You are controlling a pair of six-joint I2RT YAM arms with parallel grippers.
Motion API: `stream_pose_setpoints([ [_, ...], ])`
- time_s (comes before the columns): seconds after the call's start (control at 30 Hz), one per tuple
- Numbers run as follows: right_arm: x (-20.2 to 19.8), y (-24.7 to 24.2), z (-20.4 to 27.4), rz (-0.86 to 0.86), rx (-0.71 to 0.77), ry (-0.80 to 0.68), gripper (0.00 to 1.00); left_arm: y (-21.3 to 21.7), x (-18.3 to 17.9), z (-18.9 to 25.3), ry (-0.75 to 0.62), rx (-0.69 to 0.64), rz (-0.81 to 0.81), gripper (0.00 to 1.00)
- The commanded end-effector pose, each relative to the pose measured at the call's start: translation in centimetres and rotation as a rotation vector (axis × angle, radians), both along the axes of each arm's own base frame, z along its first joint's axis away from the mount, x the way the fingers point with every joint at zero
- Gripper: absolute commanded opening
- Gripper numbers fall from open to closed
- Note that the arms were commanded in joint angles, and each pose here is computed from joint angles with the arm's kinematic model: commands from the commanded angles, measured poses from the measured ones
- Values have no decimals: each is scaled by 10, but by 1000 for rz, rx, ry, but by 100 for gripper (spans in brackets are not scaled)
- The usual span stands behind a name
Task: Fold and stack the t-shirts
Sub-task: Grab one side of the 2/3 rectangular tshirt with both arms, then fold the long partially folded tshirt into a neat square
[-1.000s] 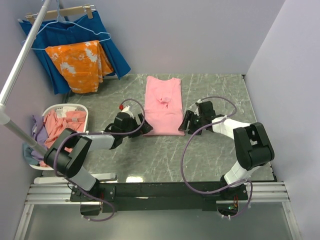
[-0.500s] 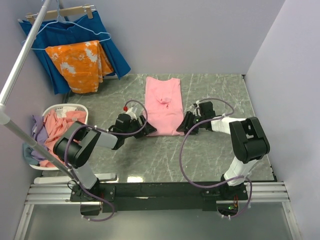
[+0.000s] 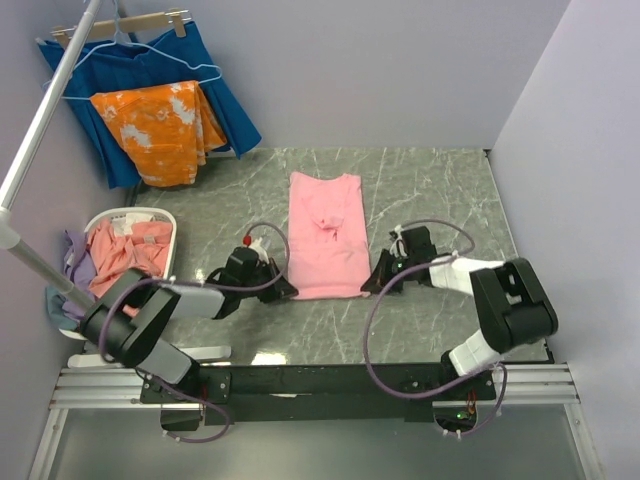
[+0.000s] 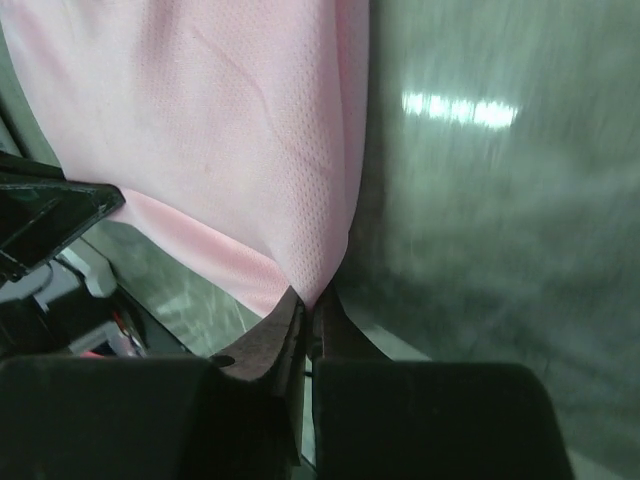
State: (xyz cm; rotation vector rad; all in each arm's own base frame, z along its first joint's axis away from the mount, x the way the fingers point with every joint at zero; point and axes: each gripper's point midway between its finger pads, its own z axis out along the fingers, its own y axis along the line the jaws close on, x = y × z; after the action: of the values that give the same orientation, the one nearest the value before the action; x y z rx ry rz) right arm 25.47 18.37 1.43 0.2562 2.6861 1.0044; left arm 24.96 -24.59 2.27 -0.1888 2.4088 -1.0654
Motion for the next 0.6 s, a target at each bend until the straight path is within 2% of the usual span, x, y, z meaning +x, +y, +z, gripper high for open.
stream_pose_setpoints([
  [0.0, -42, -11, -2, 32, -56, 17, 0, 15, -41, -13, 55, 114, -8, 1],
  [0.13, -73, -7, 10, 55, -33, -11, 0, -3, -76, 4, 32, 116, -46, 1],
  [0.2, -91, -8, 8, 49, -35, 15, 0, -7, -98, 5, 69, 117, -58, 1],
  [0.33, -108, 1, 37, 77, 18, -69, 1, -7, -121, 29, 66, 72, -36, 1],
  [0.47, -98, -1, 70, 55, 26, -163, 5, -4, -115, 62, 13, 52, 14, 5],
  [0.57, -85, 1, 92, 57, 12, -220, 6, -1, -101, 85, -51, 86, 51, 9],
])
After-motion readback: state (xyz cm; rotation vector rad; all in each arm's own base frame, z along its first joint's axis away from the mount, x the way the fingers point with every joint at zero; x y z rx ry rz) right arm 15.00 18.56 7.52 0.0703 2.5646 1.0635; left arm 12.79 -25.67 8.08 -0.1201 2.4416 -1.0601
